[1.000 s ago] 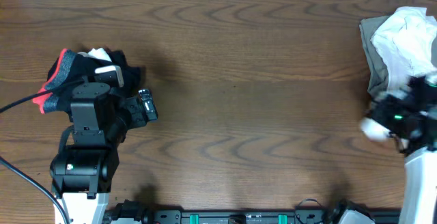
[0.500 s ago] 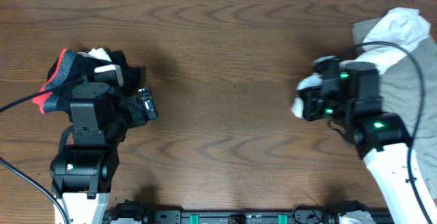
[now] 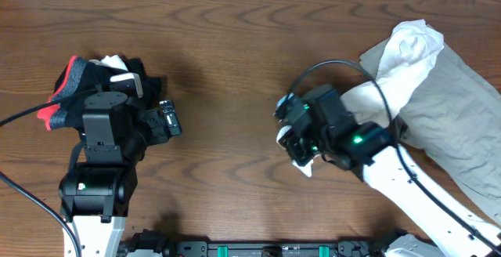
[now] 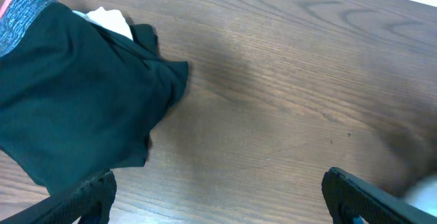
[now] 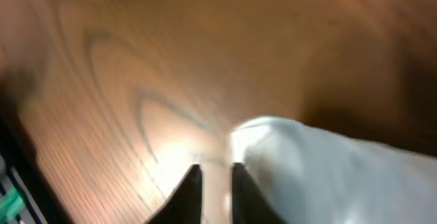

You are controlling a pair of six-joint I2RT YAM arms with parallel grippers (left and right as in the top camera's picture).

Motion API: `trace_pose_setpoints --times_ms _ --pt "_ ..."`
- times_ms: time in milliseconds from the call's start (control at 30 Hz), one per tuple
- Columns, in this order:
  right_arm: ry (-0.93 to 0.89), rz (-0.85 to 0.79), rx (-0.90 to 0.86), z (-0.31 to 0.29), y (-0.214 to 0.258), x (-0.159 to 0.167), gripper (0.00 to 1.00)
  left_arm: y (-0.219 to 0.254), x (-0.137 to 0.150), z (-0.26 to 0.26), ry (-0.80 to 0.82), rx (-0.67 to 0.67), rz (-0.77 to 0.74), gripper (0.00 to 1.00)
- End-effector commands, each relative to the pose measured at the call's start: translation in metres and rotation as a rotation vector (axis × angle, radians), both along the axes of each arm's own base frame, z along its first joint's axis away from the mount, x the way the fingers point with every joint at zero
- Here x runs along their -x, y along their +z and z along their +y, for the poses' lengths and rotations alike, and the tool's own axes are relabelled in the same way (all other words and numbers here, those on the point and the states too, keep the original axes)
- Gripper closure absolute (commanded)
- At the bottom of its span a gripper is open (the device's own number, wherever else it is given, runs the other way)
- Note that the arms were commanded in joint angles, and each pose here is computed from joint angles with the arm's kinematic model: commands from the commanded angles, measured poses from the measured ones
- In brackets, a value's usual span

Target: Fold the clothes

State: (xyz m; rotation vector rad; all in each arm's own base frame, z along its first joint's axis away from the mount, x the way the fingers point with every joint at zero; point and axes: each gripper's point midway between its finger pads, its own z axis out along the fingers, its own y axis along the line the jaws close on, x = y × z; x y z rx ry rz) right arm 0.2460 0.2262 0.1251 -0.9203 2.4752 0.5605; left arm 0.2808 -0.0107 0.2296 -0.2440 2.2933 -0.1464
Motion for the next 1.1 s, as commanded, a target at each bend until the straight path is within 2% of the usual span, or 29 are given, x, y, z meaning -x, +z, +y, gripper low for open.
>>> trace_pose_setpoints --times_ms 0,67,133,200,300,433,533,867,1067 --pt "-0.153 -0.108 0.102 -0.022 0.009 -0.024 0.75 0.007 -0.002 0.0 0.0 0.009 -0.017 0.02" --pt "-0.327 -0.191 0.139 -0.051 0.029 -0.044 0.67 0.008 -0.003 0.0 0.0 0.01 -0.02 0.02" --pt "-0.507 -0.269 0.162 -0.085 0.052 -0.058 0.5 0.009 -0.003 0.0 0.0 0.01 -0.024 0.02" --pt "-0.67 -0.325 0.163 -0.121 0.073 -0.066 0.47 0.009 -0.004 0.0 0.0 0.01 -0.028 0.02" --pt "-0.857 -0.301 0.162 -0.176 0.08 -0.067 0.6 0.015 -0.009 -0.003 -0.01 0.014 -0.057 0.02" --pt "-1.098 -0.131 0.217 -0.25 0.054 -0.049 0.76 0.027 -0.023 -0.029 -0.105 0.054 -0.124 0.02" --pt "-1.204 -0.018 0.212 -0.286 0.036 -0.04 0.89 0.025 -0.036 -0.059 -0.194 0.064 -0.135 0.02" --pt "-1.337 0.23 0.238 -0.348 -0.026 -0.03 0.89 -0.04 -0.066 -0.192 -0.519 0.037 0.036 0.02" --pt "-1.314 0.348 0.216 -0.357 -0.073 -0.04 0.89 -0.065 -0.077 -0.242 -0.616 0.0 0.106 0.02"
